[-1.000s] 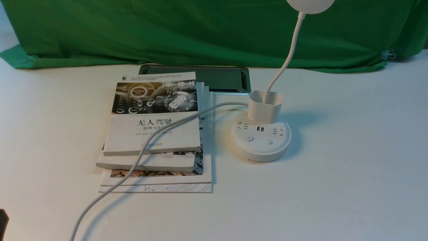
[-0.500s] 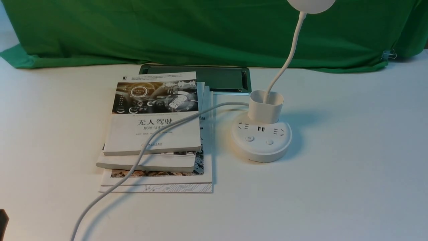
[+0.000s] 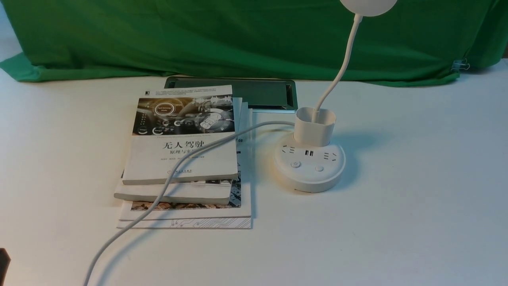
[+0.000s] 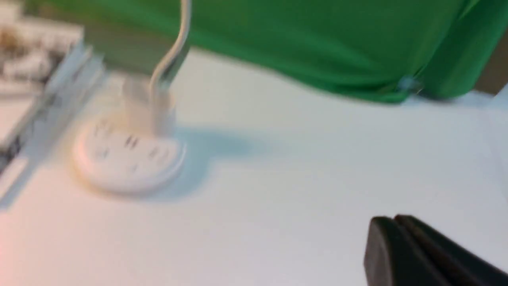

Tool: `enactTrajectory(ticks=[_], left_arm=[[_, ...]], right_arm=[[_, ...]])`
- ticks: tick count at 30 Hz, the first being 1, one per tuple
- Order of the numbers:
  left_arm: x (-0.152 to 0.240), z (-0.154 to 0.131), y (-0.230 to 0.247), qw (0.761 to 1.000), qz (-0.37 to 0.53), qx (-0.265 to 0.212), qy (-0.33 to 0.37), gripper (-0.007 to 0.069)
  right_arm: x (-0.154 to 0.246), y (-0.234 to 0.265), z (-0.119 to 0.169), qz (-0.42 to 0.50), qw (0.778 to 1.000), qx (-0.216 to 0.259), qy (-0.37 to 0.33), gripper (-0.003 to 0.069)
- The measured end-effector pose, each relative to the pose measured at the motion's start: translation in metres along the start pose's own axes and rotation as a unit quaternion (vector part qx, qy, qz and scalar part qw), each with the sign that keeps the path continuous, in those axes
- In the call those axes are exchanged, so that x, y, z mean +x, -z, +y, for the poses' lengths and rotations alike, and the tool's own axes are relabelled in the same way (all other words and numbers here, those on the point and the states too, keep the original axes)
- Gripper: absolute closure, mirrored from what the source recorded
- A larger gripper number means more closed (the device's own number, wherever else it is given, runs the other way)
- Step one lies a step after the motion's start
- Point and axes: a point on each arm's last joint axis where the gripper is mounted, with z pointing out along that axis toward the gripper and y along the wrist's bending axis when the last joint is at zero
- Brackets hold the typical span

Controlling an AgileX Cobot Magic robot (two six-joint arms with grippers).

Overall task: Turn on the desk lamp on the white desktop with your hand.
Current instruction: 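Press the button on the base of the white desk lamp with the right gripper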

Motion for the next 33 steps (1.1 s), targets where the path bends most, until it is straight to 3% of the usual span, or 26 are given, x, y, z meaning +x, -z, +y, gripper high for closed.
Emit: enactTrajectory(ticks=[1,6,16,22,33], left_arm=[[0.0,0.0,0.0,1.0,0.0,0.0,0.0,0.0604],[0.0,0.0,0.0,1.0,0.0,0.0,0.0,0.0604],[0.0,0.0,0.0,1.0,0.0,0.0,0.0,0.0604],[0.0,0.0,0.0,1.0,0.0,0.0,0.0,0.0604],[0.0,0.0,0.0,1.0,0.0,0.0,0.0,0.0604]], right_arm=[[-0.003,-0.001,0.0,0.001,1.0,-0.004,-0.001,0.0629],[-0.024,-0.062,0.028,0.104,0.986,-0.116,0.052,0.0629],[-0.02,-0.162,0.107,0.202,0.946,-0.212,0.139,0.0629],[-0.013,-0.202,0.132,0.204,0.942,-0.221,0.15,0.0629],[0.012,-0.263,0.144,0.197,0.95,-0.185,0.155,0.0629]])
